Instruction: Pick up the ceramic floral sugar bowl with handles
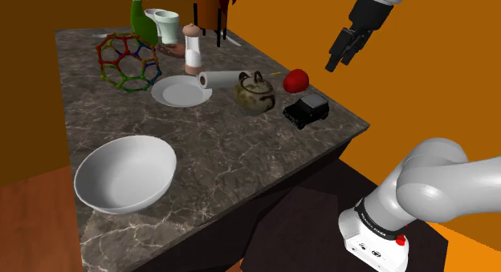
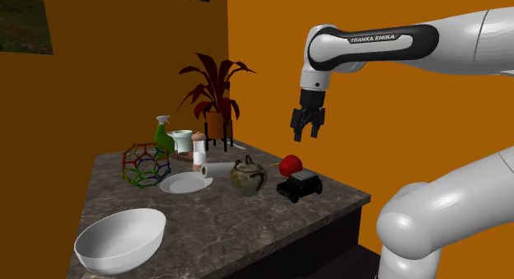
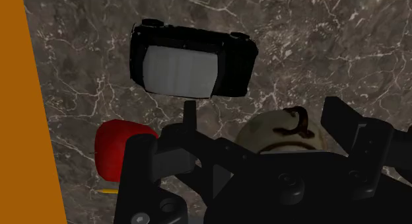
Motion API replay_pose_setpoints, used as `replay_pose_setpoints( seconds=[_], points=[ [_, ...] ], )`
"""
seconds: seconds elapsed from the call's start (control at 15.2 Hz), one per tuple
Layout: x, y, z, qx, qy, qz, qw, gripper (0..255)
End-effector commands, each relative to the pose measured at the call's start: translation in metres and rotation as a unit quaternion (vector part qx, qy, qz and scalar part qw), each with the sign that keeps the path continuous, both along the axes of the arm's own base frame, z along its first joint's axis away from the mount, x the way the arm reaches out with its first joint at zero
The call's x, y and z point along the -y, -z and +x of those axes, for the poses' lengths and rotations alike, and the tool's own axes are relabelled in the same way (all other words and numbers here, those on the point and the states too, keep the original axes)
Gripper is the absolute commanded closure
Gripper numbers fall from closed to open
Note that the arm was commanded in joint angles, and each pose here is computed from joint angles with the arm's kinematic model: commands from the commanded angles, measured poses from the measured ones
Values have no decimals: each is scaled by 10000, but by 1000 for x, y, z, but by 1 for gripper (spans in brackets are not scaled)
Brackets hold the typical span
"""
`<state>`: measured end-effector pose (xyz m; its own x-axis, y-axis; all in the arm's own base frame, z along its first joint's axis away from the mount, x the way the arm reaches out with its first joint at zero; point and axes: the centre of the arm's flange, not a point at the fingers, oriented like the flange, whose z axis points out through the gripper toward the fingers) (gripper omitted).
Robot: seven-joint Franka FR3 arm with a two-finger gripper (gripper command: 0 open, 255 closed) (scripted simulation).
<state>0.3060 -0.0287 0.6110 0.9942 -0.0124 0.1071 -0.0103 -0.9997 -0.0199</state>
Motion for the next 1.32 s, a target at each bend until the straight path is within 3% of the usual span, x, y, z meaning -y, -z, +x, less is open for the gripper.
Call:
replay_pose_setpoints(
  seconds=[0.0,1.06,1.25],
  points=[
    [0,0,0,0,0,0,10000,0],
    [-94,56,193,-259,-93,-282,9992,0],
    [-97,69,199,-269,-97,-292,9992,0]
  ],
)
